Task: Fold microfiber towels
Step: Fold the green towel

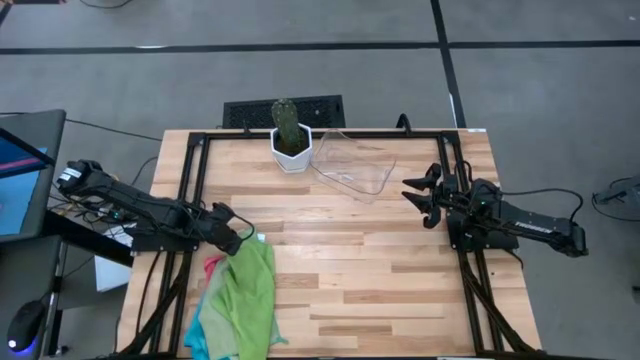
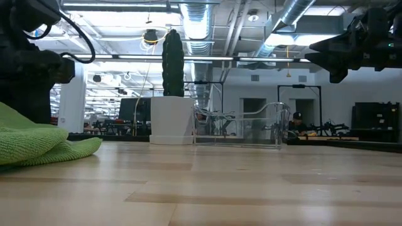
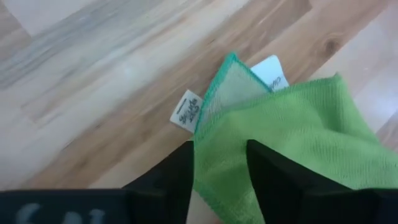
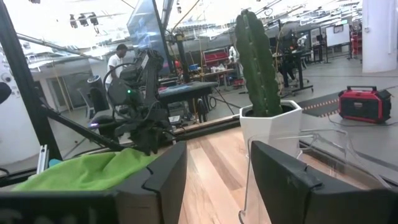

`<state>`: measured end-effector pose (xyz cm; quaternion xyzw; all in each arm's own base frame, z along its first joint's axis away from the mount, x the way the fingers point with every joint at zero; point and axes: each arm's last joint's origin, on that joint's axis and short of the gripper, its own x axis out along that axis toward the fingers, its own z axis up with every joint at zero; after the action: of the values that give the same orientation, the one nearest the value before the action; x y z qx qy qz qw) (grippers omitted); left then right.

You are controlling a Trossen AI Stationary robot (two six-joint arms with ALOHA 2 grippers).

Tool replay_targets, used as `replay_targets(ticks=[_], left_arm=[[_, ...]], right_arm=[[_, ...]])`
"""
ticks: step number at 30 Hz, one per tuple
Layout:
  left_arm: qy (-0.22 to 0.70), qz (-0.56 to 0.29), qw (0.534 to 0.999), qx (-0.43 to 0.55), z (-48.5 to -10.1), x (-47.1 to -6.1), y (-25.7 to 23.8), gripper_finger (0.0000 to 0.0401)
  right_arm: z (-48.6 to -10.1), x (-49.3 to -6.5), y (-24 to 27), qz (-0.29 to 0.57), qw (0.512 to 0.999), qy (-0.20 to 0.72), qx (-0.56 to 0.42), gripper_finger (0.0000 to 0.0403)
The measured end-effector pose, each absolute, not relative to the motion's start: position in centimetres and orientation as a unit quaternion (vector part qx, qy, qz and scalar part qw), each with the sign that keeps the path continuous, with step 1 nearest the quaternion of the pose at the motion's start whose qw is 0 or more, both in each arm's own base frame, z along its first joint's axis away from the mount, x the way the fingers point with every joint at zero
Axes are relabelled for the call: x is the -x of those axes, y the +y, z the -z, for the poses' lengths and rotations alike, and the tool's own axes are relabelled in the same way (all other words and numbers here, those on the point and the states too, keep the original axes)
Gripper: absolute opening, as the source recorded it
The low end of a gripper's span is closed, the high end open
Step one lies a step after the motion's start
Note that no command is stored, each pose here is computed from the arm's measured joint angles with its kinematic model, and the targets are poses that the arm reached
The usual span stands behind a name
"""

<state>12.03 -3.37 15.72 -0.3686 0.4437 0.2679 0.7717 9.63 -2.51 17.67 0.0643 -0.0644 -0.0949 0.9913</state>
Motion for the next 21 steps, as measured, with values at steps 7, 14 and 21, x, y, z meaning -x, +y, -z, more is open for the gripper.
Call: replay_targets(ticks=[7, 14, 21], left_arm=[[0.437, -0.265, 0.773, 0.377, -15.8, -12.18, -3.42, 0.01], [0.435, -0.264, 0.77, 0.385, -15.84, -12.25, -3.46, 0.0128], [0.438, -0.264, 0.762, 0.397, -15.82, -12.22, -3.5, 0.0217]], right_arm=[[-17.66, -9.63, -2.51, 0.095, 0.991, -0.064, -0.064, 0.0202], [-17.66, -9.63, -2.51, 0.095, 0.991, -0.065, -0.064, 0.0198], [-17.67, -9.63, -2.51, 0.095, 0.991, -0.064, -0.064, 0.0197]])
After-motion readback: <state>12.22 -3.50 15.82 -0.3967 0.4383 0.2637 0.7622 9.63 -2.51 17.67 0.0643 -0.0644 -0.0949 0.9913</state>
